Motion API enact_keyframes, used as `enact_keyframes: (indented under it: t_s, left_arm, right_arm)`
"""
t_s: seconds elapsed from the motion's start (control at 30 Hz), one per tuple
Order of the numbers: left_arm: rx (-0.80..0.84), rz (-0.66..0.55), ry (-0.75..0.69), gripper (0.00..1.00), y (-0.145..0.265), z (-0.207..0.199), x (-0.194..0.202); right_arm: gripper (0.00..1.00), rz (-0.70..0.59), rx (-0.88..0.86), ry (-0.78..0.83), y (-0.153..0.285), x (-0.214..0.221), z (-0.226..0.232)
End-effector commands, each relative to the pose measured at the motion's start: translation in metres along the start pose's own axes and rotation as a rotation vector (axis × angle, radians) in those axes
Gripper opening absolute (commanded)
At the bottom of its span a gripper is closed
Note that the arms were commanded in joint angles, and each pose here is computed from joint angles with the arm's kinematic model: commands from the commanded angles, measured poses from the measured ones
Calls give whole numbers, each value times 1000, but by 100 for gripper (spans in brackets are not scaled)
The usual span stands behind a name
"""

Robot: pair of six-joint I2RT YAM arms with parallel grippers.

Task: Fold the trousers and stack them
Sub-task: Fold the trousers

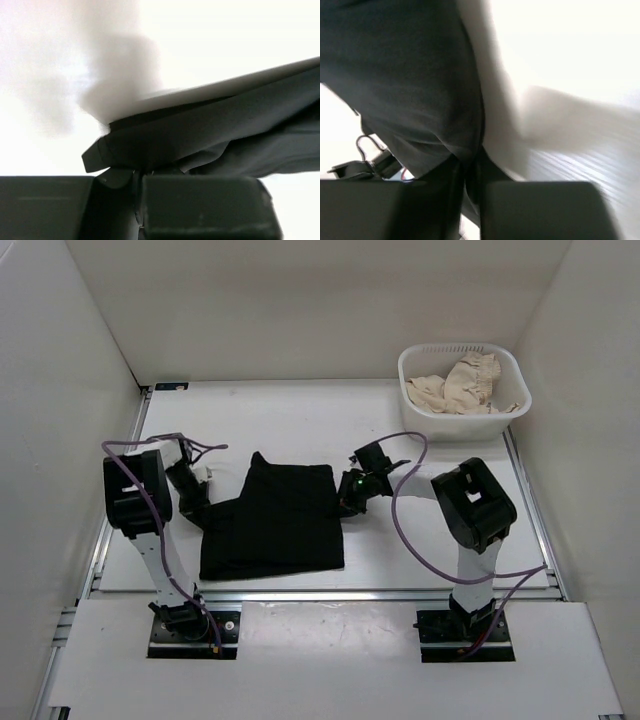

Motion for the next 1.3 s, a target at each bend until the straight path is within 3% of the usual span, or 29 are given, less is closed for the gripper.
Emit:
enact_keyframes:
  t_s: [0.0, 0.17, 0.3, 0.37, 0.4, 0.43, 0.5, 0.53, 0.6, 0.67, 0.73, 0.83, 0.97, 1.07, 1.27]
  left_arm:
    - [85, -164, -40, 14, 12, -14, -45]
    - [151, -219, -162, 14, 26, -60, -67]
    - [193, -269, -257, 14, 38, -97, -88]
    - [191, -333, -285, 19, 51, -107, -107]
    - [175, -348, -285, 24, 53, -107, -114]
    - [116, -359, -274, 43, 50, -100, -124]
    - [45, -411, -268, 62, 61, -94, -137]
    - [-18, -444, -258, 69, 68, -88, -144]
    - [-70, -558, -255, 73, 95, -86, -154]
    - [-110, -666, -249, 74, 122, -85, -160]
    - [-67, -760, -300, 74, 150, -109, -155]
    - [50, -760, -411, 73, 154, -153, -138]
    - [122, -587, -556, 67, 107, -209, -105]
    - [162, -457, -561, 59, 79, -215, -101]
    - [220, -387, -573, 54, 57, -229, -113]
  right_arm:
    - [11, -48, -8, -90, 19, -11, -16]
    - [9, -123, 62, -112, 56, -26, -38]
    - [14, -114, 103, -71, 74, -33, -54]
    - [15, -71, 135, -60, 76, -30, -61]
    - [17, -70, 129, -22, 81, -37, -60]
    - [23, -52, 139, -14, 79, -37, -63]
    - [38, -24, 124, -30, 82, -39, -67]
    - [41, -39, 122, -26, 86, -45, -69]
    - [45, -42, 114, -35, 88, -46, -70]
    - [45, -43, 114, -34, 90, -44, -70]
    - [46, -38, 105, -35, 88, -42, -71]
    - [54, -41, 92, -29, 86, -42, -71]
    - [58, -35, 96, -34, 85, -39, -73]
    - [58, -28, 99, -39, 84, -37, -75]
    - [58, -25, 110, -54, 82, -30, -81]
Point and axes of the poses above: each gripper's point midway between its finger pads, its own y axis back along the fingers, its own z axis along the line the jaws close on, x = y × z, the point moved 4 cm from there along y, back along the fingers, and after that the axes turned 1 degree about y, right-handed, at the moved point
